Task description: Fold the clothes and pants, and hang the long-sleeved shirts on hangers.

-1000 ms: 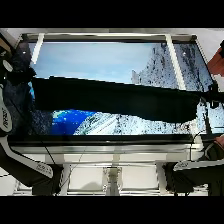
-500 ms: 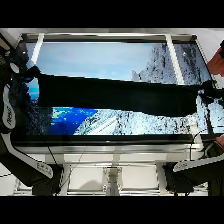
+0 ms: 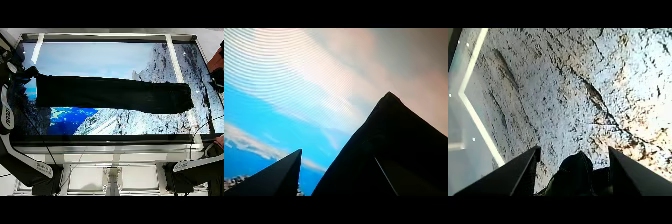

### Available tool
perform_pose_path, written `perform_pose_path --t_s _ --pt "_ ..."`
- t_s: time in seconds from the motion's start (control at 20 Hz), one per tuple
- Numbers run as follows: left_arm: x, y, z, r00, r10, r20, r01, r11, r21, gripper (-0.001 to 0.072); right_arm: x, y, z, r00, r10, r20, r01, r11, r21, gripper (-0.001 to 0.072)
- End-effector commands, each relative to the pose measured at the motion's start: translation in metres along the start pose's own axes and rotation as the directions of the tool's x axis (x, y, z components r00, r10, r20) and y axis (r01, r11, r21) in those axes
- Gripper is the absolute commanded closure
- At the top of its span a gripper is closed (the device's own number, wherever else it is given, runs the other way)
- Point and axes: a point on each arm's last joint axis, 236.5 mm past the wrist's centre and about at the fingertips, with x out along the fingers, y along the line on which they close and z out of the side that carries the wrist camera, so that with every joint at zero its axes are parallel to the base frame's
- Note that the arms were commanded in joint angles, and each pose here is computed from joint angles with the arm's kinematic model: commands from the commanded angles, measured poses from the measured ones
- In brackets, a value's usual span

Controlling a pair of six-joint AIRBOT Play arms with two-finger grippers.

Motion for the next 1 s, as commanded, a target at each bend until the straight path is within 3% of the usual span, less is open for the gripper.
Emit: perform_pose_path --t_s 0.0,0.05,0.15,0.35,0.6,0.8,0.95 --pt "-0.002 -0.001 -0.004 1.0 -0.004 -0.02 0.004 1.0 -0.006 0.0203 -0.006 -0.002 -0.01 0.997 -0.048 -0.06 0.045 0.998 -0.048 0.0238" --pt "-0.002 -0.004 -0.005 1.0 -0.02 -0.022 0.019 1.0 -0.02 0.0192 -0.006 -0.001 -0.014 0.996 -0.053 -0.075 0.049 0.997 -0.058 0.0238" --pt "-0.003 -0.009 -0.005 0.999 -0.045 -0.024 0.044 0.998 -0.048 0.0098 -0.004 0.003 -0.025 0.992 -0.054 -0.11 0.045 0.995 -0.089 0.0238" --pt "-0.009 -0.006 -0.004 0.996 -0.079 -0.05 0.074 0.993 -0.088 0.0078 0.0 0.018 -0.058 0.976 -0.053 -0.213 0.014 0.983 -0.183 0.0236" --pt "-0.026 0.047 -0.055 0.949 -0.038 -0.313 0.047 0.999 0.021 0.0079 -0.014 0.028 -0.127 0.884 -0.079 -0.461 -0.077 0.948 -0.309 0.0236" --pt "-0.032 0.074 -0.09 0.88 -0.126 -0.457 0.164 0.985 0.044 0.0079 -0.032 0.046 -0.183 0.769 -0.098 -0.632 -0.177 0.917 -0.358 0.0236" --pt "-0.018 0.056 -0.097 0.842 -0.285 -0.458 0.316 0.949 -0.009 0.0079 -0.03 0.078 -0.202 0.775 -0.091 -0.625 -0.228 0.882 -0.412 0.0236"
